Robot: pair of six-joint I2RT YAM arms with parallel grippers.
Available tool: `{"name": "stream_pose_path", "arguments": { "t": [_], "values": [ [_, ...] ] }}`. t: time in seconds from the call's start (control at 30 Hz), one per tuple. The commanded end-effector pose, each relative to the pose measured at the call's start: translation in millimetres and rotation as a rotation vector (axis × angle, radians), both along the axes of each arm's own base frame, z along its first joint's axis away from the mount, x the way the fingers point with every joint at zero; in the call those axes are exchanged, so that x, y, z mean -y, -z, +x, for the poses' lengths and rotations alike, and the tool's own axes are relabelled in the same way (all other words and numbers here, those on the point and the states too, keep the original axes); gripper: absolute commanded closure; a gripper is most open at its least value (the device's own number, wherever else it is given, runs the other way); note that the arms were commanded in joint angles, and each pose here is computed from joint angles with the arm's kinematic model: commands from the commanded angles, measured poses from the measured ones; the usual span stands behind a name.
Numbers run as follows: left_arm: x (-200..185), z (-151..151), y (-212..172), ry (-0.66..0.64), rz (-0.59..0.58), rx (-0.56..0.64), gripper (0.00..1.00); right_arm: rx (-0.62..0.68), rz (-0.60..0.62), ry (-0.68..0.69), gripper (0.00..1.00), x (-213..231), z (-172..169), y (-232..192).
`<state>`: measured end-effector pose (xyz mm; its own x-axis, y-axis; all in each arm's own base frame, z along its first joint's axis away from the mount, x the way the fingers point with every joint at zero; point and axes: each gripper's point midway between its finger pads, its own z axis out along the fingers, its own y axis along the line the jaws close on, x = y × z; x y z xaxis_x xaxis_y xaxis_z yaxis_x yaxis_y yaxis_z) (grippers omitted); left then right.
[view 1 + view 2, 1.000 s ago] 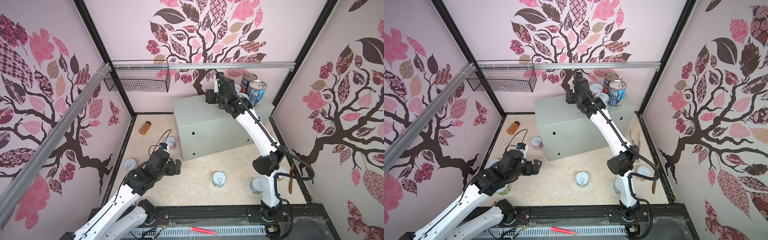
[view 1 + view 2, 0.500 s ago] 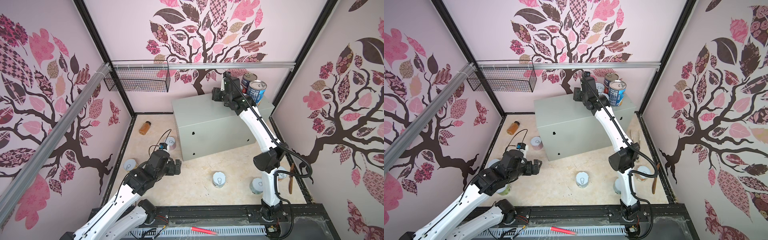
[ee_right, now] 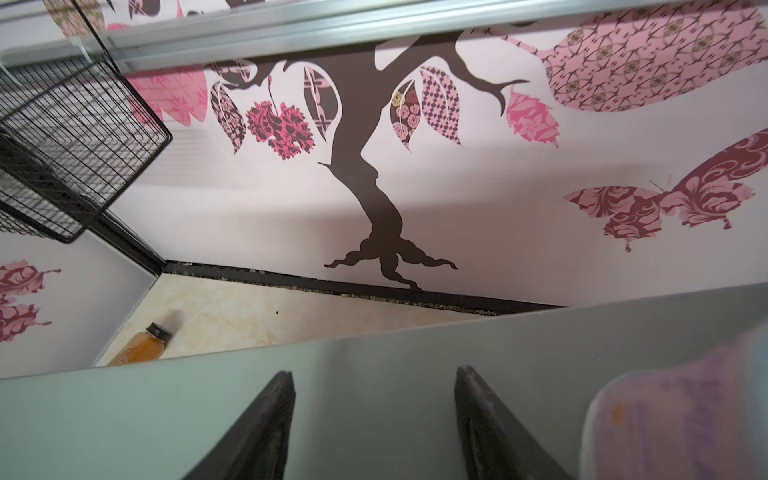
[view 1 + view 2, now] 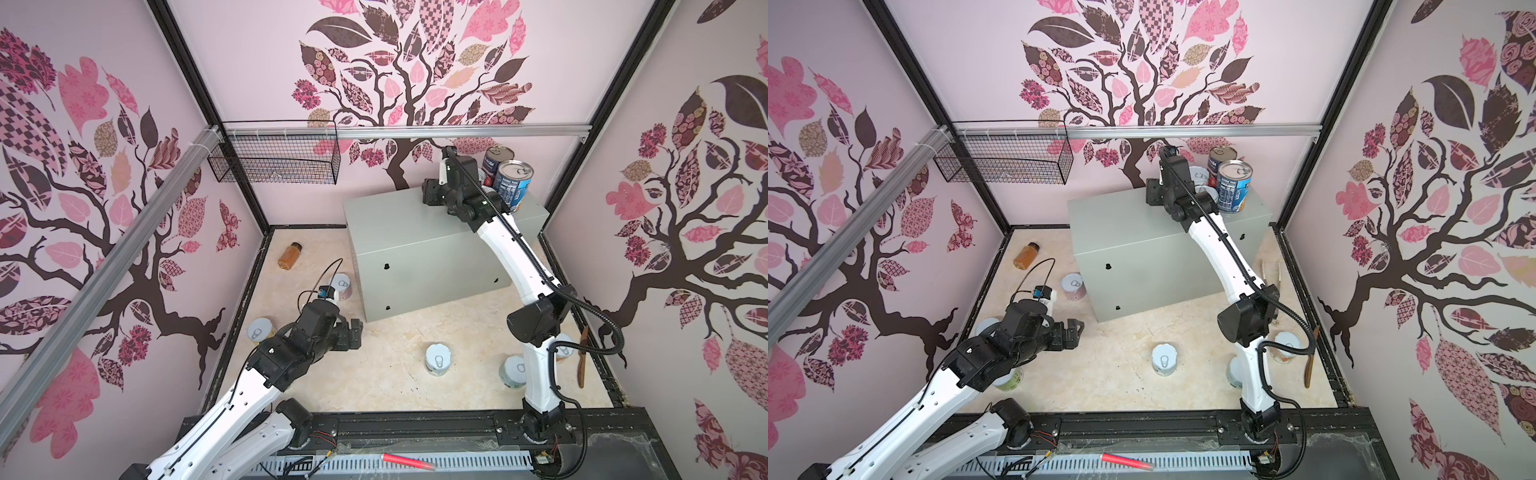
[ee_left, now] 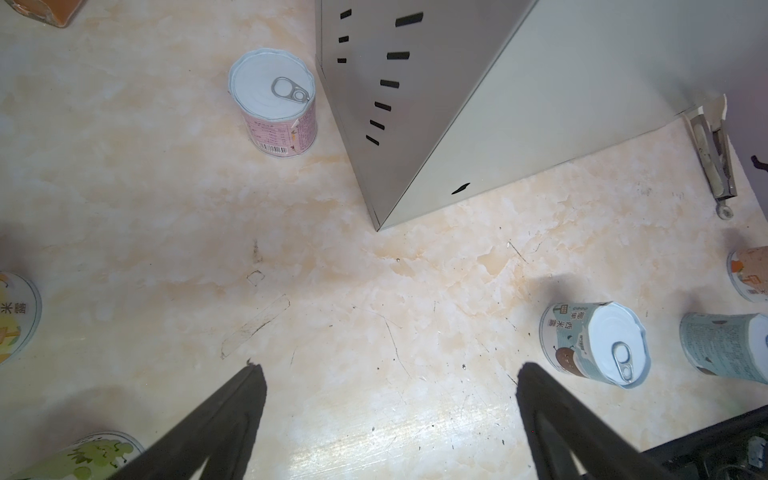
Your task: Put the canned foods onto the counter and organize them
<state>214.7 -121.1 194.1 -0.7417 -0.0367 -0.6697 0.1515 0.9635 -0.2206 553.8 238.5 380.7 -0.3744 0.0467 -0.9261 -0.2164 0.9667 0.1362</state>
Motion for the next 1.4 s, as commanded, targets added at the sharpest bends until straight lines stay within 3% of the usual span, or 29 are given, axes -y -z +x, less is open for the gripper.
{"name": "stream_pose_path", "arguments": {
  "t": [0.0, 0.53, 0.77, 0.9, 1.1, 1.37],
  "values": [
    [-3.2, -1.3, 6.3, -0.004, 0.015, -0.004, 0.02, 0.019, -0.04, -0.027, 0.35, 9.1, -14.2, -15.1],
    [-3.3, -1.2, 6.4, -0.005, 0.014, -0.004, 0.02, 0.028, -0.034, -0.101, 0.34, 12.6, -33.9, -24.4],
    [-3.3, -1.0, 6.6, -0.004, 0.017, -0.004, 0.02, 0.028, 0.014, -0.204, 0.32, -2.0, -49.3, -35.2],
    [-4.6, -0.5, 5.9, -0.01, 0.021, 0.0, 0.02, 0.04, 0.036, -0.238, 0.26, -7.2, -61.7, -48.6],
    [-6.9, -0.7, 2.7, -0.011, 0.024, 0.013, 0.02, 0.089, -0.026, -0.296, 0.08, -22.4, -97.0, -74.2],
    [-10.0, -0.8, 0.8, -0.017, 0.03, 0.026, 0.02, 0.072, -0.011, -0.329, 0.0, -27.8, -150.9, -87.3]
  ]
}}
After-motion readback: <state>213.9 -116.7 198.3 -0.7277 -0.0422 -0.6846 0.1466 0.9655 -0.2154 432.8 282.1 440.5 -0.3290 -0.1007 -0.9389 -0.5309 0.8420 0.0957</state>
